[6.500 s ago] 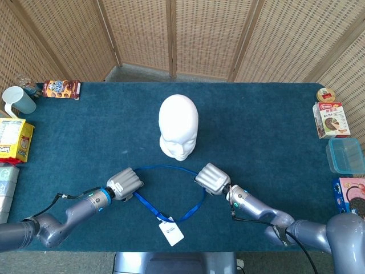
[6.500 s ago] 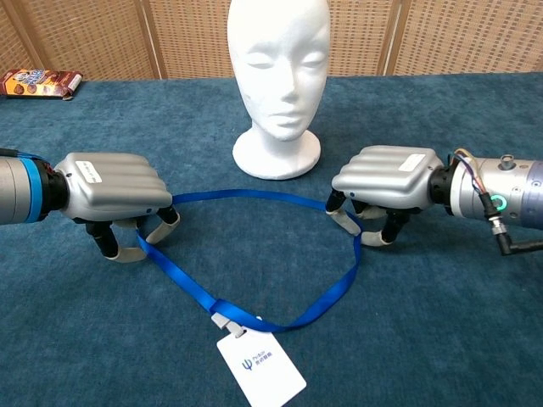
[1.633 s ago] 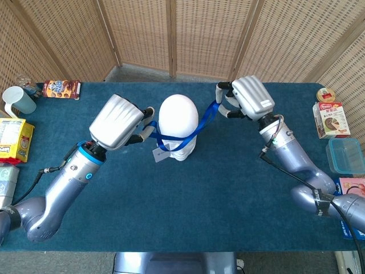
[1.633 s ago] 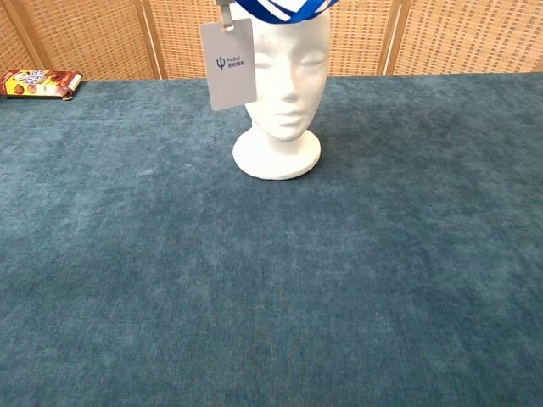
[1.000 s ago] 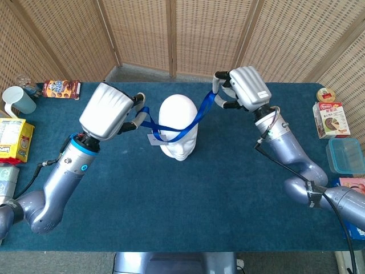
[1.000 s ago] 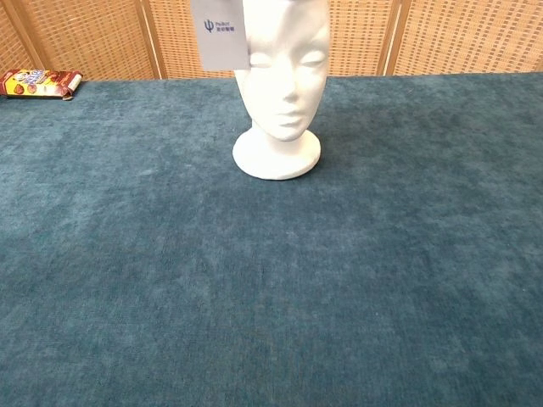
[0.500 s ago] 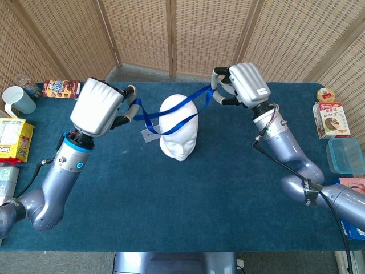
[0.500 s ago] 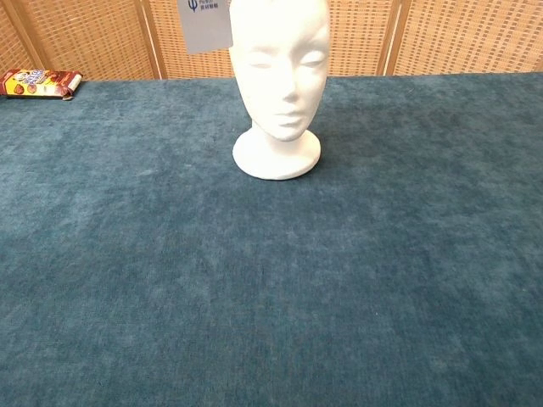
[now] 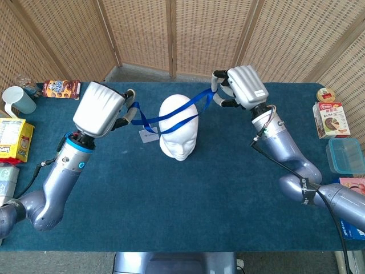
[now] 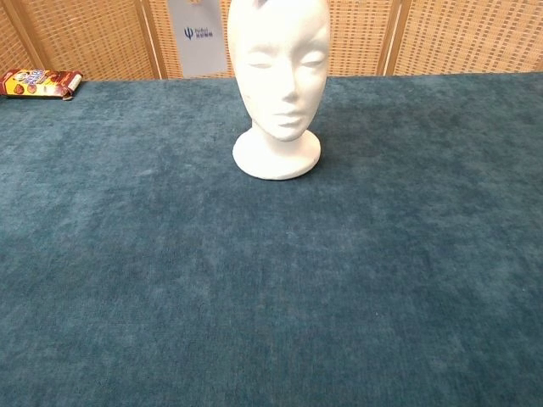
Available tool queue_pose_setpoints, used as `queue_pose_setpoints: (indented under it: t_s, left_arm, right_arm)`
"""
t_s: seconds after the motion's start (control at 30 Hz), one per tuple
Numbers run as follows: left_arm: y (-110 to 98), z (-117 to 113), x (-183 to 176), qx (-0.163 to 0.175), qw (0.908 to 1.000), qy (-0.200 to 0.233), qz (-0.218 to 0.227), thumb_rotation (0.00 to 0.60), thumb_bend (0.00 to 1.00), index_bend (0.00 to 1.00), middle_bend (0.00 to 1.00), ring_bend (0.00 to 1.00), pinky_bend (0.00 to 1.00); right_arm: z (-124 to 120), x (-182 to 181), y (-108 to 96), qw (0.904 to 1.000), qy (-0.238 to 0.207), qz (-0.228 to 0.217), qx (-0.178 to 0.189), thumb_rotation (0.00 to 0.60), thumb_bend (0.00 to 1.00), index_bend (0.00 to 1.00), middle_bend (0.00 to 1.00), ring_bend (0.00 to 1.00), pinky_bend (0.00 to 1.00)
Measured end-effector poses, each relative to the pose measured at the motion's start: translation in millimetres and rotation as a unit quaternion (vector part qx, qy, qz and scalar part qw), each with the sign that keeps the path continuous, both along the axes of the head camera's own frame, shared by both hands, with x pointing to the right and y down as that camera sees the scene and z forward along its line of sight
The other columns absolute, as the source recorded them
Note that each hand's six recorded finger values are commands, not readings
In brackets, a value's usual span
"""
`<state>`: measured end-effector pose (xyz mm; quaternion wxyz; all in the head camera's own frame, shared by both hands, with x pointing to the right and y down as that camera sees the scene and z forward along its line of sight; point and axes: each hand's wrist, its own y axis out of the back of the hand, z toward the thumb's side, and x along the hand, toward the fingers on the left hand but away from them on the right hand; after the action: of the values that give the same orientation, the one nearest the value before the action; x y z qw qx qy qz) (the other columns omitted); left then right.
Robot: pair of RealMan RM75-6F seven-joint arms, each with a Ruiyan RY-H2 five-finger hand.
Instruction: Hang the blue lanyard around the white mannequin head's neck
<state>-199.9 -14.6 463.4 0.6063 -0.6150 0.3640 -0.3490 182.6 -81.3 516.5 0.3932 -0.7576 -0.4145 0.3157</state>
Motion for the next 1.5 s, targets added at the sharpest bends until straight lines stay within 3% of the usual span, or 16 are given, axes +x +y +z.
queue_pose_setpoints:
  t_s: [0.7,1.5]
  left_arm:
    - [0,21,-15,-0.012,0.9982,-0.057,-0.013,0.497,0.48,0.67,1.0,1.0,1.0]
    - [15,29,6,-0.054,0.9981,-0.03,0.007,0.484,0.48,0.67,1.0,1.0,1.0]
  right_arm:
    - [20,4,9,0.999,0.039,-0.014,-0.015,0.6,0.46,0.77,1.0,1.0,1.0]
    - [31,-7,13,0.9986,0.041,-0.023,-0.025,0.6,0.46,0.78,1.0,1.0,1.0]
